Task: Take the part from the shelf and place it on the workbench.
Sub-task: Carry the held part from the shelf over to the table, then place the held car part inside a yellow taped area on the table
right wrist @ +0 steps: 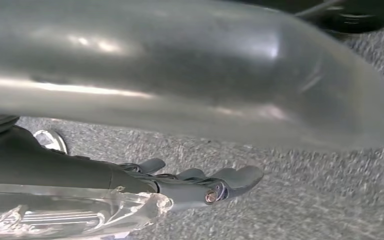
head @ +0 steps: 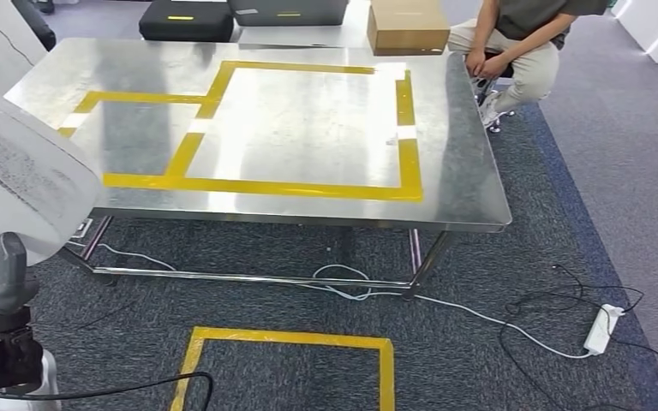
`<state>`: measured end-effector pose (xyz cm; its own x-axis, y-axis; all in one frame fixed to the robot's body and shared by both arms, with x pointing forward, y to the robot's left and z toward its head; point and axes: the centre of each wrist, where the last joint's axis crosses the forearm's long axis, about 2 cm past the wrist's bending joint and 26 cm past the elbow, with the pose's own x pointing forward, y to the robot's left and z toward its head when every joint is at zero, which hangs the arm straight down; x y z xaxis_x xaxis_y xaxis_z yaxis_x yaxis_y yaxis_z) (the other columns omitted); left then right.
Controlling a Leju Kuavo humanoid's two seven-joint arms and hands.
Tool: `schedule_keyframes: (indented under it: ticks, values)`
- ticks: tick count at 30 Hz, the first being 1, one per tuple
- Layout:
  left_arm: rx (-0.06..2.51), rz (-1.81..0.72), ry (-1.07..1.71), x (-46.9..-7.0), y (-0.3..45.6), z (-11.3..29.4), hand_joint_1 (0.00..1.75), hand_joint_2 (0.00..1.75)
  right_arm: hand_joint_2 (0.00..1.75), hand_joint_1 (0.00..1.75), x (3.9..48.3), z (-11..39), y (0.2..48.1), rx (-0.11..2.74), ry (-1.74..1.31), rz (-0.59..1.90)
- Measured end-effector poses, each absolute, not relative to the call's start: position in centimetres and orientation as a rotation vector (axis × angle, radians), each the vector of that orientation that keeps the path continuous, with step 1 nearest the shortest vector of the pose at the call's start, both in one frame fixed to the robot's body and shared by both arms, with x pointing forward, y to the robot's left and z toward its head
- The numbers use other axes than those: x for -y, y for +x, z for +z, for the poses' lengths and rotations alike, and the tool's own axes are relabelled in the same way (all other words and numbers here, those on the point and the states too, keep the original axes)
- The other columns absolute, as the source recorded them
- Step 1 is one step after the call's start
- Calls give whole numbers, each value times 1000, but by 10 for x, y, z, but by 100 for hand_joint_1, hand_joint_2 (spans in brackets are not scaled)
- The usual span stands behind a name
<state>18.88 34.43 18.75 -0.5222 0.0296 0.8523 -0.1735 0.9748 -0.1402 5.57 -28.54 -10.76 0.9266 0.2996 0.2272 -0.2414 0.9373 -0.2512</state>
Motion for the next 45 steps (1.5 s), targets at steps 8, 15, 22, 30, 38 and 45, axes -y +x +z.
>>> schedule_keyframes:
  ticks: [8,15,22,30,38,45]
  values:
    - [2109,256,98,-344,189,187,175,175,0,0,286,-108,55,266,-223,280]
    - [2112,256,98,-345,189,188,175,175,0,0,286,-107,57,269,-224,280]
    - [2112,256,98,-345,189,188,175,175,0,0,286,-108,56,267,-223,282]
    - [2111,258,96,-344,189,188,175,175,0,0,286,-107,57,271,-224,283]
    - [2110,255,97,-344,189,188,175,175,0,0,286,-108,55,268,-223,285]
    - [2111,251,98,-345,189,188,175,175,0,0,286,-107,56,271,-224,284]
